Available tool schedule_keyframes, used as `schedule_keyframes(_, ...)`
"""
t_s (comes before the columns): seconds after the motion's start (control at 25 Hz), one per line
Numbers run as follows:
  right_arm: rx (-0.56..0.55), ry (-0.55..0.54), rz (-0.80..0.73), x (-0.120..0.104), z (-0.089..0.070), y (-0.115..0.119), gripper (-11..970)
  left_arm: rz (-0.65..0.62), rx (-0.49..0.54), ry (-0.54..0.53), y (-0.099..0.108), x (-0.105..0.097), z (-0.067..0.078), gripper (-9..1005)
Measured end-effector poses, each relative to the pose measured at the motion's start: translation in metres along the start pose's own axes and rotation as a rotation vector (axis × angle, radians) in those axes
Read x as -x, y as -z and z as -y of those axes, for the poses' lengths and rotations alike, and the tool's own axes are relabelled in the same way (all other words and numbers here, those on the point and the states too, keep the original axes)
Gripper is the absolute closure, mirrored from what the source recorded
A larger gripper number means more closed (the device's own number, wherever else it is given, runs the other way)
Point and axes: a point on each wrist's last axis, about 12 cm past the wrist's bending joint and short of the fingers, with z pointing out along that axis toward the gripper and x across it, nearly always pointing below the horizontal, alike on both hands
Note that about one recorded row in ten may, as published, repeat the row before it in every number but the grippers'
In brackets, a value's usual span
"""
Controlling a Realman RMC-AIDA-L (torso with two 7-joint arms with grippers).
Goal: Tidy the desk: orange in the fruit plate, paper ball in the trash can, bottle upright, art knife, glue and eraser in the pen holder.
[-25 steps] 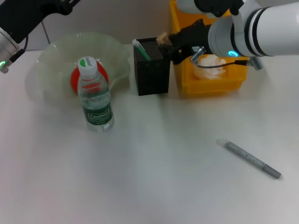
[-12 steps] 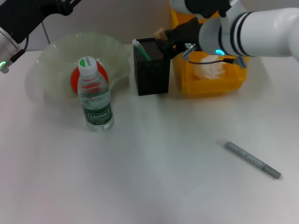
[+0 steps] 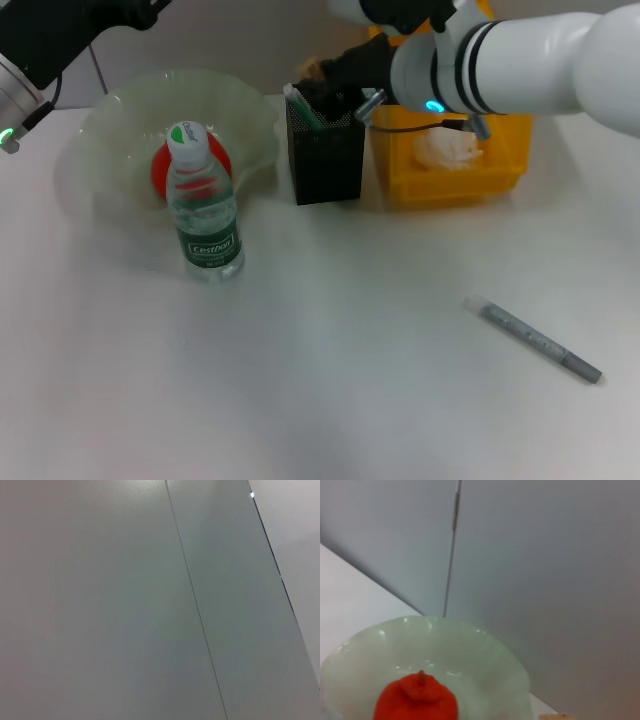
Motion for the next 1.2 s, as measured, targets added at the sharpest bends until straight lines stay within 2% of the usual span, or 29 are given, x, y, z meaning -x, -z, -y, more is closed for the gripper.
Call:
schedule_keyframes(0.52,0.028,-0.033,-0.037,-0.005,0.002,-0.005,680,0.001,-0.002,-0.011,-0.002,0.000,0.000,291)
schedule_keyframes(0.64,0.022,-0.035,-0.031,-0.005,0.003,-0.005,471,0.000,-0.002,-0.011,-0.002,0.000,0.000,291)
schedule_keyframes(0.76,0.019,-0.035,-0.013,-0.003,0.003,-0.002,441,-0.002,-0.001,-0.012,-0.002,0.000,0.000,291)
schedule_keyframes(0.96,0.055,-0.081,0.105,0.006,-0.003,0.021,391,-0.001,0.002,-0.010,0.000,0.000,0.000,291)
schedule_keyframes(1.08,0.133,-0.105,0.210,0.009,-0.009,0.040,361,0.000,0.006,-0.015,0.001,0.000,0.000,291)
schedule_keyframes(1.2,0.241,-0.148,0.284,0.006,-0.006,0.058,361,0.001,0.005,-0.019,0.001,0.000,0.000,291)
